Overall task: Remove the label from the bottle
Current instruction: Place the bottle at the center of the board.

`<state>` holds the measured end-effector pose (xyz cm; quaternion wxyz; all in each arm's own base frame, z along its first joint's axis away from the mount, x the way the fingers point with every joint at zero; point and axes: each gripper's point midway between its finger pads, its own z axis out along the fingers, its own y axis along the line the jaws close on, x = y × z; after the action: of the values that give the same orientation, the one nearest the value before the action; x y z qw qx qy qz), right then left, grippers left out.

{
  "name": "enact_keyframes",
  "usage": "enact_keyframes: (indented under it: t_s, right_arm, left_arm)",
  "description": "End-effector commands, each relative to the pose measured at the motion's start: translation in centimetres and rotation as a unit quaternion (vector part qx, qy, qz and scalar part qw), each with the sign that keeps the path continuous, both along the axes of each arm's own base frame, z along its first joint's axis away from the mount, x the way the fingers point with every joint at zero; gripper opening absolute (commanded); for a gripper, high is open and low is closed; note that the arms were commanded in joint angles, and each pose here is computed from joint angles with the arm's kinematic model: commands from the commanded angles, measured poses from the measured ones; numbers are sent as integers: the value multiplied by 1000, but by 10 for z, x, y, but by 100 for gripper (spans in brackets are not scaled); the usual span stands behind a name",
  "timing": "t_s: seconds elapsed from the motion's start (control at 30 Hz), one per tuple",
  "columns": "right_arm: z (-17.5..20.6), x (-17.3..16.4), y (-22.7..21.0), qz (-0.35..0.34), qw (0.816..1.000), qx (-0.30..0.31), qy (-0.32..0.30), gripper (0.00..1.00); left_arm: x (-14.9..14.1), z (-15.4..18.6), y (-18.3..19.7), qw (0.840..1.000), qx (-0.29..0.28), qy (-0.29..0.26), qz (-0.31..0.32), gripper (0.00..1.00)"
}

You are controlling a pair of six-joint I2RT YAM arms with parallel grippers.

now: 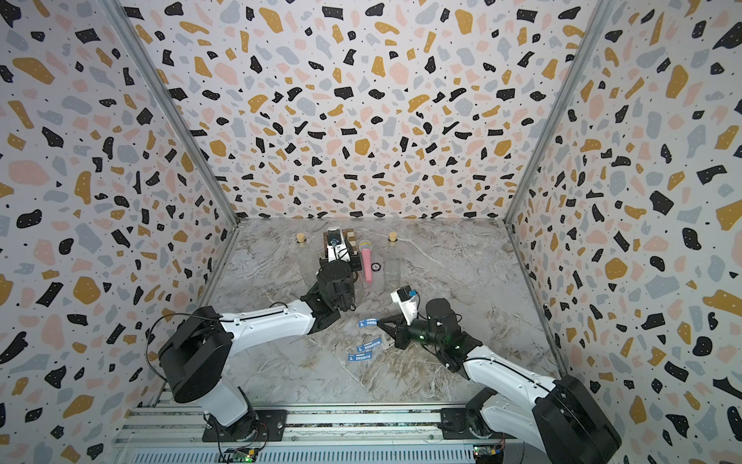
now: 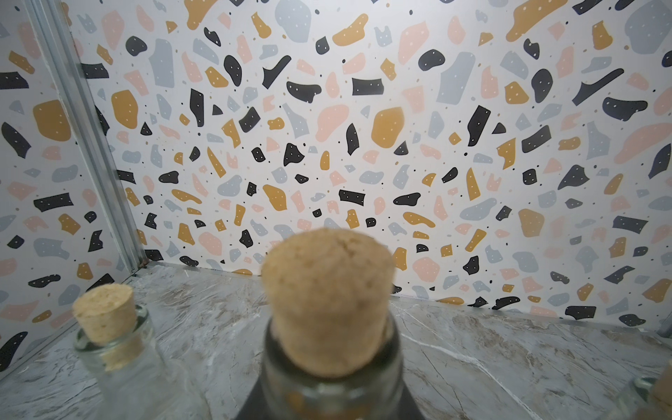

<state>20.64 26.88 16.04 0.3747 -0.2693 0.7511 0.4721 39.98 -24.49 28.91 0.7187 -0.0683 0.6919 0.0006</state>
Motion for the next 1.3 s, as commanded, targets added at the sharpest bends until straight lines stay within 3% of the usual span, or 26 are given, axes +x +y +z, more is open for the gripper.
enact_keyframes:
  t_s: [0.0,0.47,1.03,1.27]
  right_arm:
    - [4,0,1,3,1000,8,-2,0]
    - [5,0,1,5,1000,8,-2,0]
    - [1,2,3,7,1000,1,3,0]
    - [-3,2,4,9,1000,-2,14,0]
  left_arm:
    - [-6,23,1,999,-44,-30,-7,24]
    - [-16,13,-3,999,-40,-27,-11,45]
    - [-25,15,-5,999,-25,-31,-20,60]
    - [-37,17,-6,999,-17,-36,-31,73]
